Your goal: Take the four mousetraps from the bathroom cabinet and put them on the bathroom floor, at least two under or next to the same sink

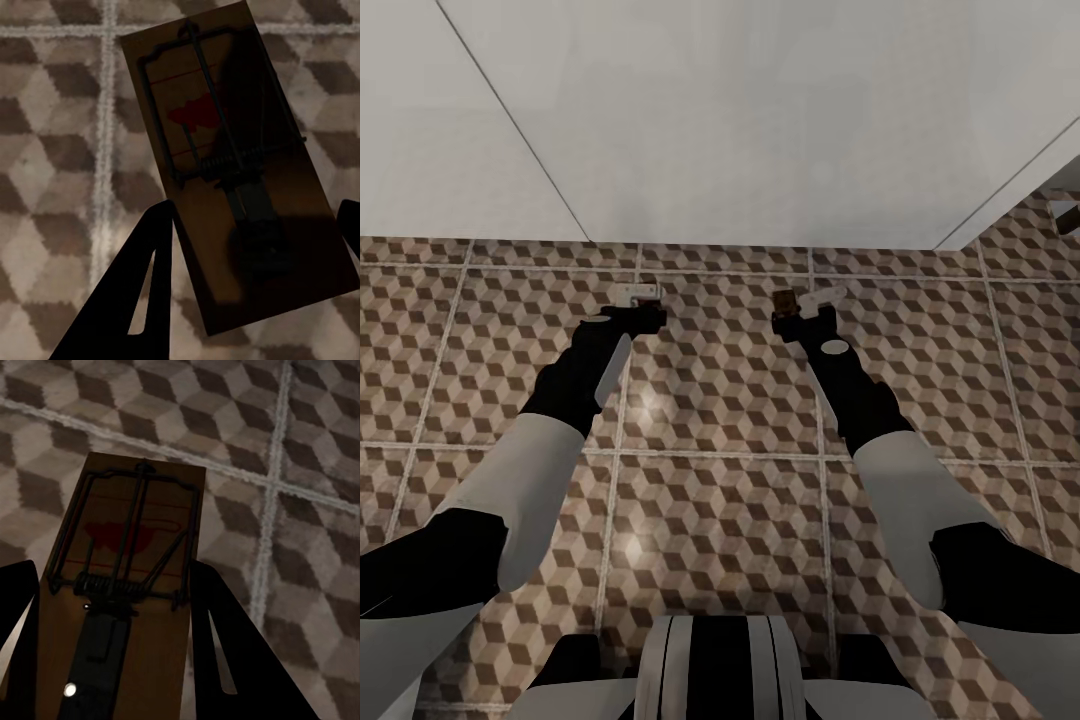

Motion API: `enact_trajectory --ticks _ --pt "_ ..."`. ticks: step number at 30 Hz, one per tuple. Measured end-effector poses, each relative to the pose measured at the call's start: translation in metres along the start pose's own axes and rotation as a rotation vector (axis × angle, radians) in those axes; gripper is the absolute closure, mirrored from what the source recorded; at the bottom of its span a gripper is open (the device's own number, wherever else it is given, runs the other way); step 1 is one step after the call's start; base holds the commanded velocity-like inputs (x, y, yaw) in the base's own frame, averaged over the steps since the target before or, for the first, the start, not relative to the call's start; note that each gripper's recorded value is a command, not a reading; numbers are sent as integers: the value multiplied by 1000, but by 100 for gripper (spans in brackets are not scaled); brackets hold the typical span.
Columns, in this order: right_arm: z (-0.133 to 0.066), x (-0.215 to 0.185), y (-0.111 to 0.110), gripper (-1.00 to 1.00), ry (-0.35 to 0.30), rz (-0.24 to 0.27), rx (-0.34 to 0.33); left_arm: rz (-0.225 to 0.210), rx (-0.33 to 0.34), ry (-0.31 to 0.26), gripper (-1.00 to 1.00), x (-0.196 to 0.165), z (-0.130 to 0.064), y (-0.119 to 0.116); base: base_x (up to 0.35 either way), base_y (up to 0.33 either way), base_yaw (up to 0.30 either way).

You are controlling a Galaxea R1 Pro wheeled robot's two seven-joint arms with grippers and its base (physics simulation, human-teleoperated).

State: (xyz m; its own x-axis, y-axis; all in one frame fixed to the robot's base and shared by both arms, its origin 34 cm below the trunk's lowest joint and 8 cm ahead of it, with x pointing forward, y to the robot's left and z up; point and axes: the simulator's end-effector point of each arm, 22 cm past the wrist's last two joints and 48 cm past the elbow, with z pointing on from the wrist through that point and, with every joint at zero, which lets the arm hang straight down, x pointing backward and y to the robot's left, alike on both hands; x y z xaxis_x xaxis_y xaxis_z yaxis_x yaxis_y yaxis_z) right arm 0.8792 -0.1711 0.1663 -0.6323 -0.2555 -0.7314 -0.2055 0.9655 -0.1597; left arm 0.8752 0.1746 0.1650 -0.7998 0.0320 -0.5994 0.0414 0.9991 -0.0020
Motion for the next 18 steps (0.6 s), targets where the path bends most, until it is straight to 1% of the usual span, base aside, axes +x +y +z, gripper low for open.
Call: enact_trajectory --ticks 18 --pt "0 1 0 100 3 0 1 1 0 0 100 0 0 0 0 0 0"
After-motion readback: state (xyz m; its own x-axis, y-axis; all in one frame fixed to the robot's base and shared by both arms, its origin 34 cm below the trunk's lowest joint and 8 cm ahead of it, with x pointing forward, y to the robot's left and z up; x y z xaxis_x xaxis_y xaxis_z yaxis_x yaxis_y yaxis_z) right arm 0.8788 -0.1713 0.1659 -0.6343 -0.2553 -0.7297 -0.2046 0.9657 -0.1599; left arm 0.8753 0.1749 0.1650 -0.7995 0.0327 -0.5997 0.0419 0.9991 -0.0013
